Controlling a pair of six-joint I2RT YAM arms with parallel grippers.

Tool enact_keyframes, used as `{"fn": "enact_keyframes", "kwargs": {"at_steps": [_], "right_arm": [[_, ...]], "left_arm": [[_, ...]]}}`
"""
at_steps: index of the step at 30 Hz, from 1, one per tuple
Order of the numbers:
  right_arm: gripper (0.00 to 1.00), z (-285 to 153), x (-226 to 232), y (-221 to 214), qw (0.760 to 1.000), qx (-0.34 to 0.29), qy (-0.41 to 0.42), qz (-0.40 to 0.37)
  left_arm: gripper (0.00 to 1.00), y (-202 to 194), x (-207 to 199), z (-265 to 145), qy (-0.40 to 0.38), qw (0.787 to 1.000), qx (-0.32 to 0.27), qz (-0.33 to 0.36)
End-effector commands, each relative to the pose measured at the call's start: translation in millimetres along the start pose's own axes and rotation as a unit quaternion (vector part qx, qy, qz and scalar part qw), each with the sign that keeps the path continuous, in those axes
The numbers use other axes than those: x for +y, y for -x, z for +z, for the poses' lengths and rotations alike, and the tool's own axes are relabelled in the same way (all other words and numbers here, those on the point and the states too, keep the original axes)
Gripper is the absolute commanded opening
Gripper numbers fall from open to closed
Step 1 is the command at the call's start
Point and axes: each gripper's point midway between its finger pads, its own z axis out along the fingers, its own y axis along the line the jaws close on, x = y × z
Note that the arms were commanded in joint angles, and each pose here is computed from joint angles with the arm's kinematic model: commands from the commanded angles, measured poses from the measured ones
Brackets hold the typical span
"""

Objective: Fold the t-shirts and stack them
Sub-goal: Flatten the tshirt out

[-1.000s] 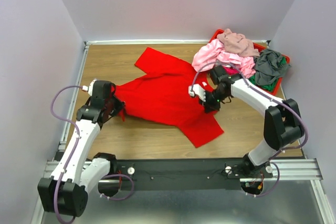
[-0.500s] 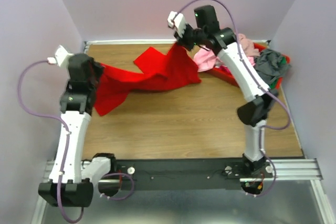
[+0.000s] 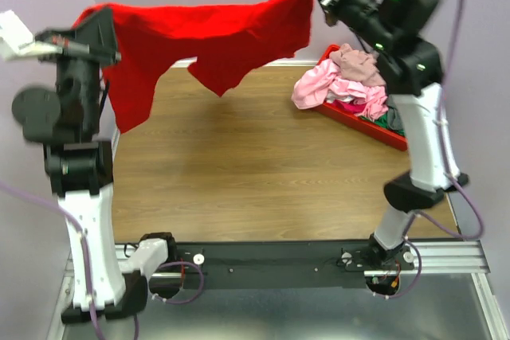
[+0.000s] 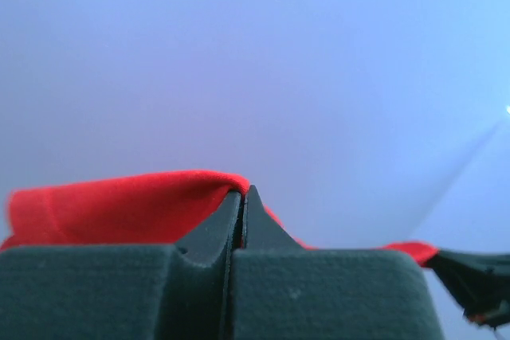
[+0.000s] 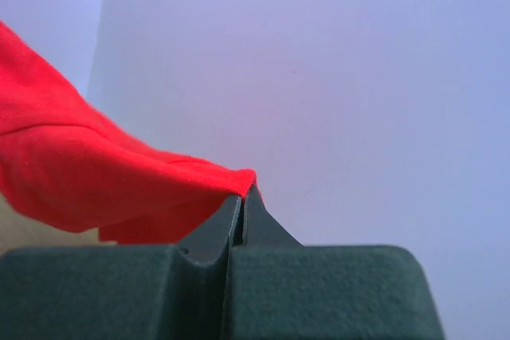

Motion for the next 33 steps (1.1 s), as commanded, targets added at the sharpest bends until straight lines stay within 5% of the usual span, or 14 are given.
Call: {"fn": "enact_keyframes", "kwargs": {"at_steps": [1,5,6,7,10,13,19,24,28,33], "right_arm": [[0.01,-35,53,-34,0.991,0.051,0.124,-0.005],[0.0,-95,134,-126,0.944,0.158,0.289,-0.014],[0.0,-134,171,-157,0.912,0.184,0.366,-0.012],[0.0,-134,171,-157,0.912,0.184,0.367,-0.012],[0.01,-206,213,-222,0.862,0.26,0.435,-0.011],[0.0,-252,223,-272,0.831,0.35,0.432,-0.02],[0.0,-289,233,-293,0.815,0.389,0.428,-0.007],[0.01,-273,240,-301,0.819,0.387,0.424,0.017],[0.0,-225,246,-321,0.816,0.397,0.418,0.054],[0.0,-117,214,-319,0.851,0.382,0.355,0.055]], "left_arm": [[0.0,-32,-6,-47,-0.042,0.998,0.054,0.008],[0.0,-155,76,-115,0.058,0.978,0.198,-0.035],[0.0,-202,101,-152,0.094,0.957,0.267,-0.063],[0.0,-198,91,-157,0.075,0.958,0.268,-0.066],[0.0,-290,119,-227,0.1,0.9,0.402,-0.138],[0.0,-331,114,-267,0.083,0.853,0.48,-0.189],[0.0,-364,124,-296,0.093,0.811,0.544,-0.195],[0.0,-366,130,-285,0.102,0.821,0.529,-0.188],[0.0,-347,143,-239,0.131,0.865,0.457,-0.161],[0.0,-304,172,-158,0.159,0.916,0.346,-0.122]]}}
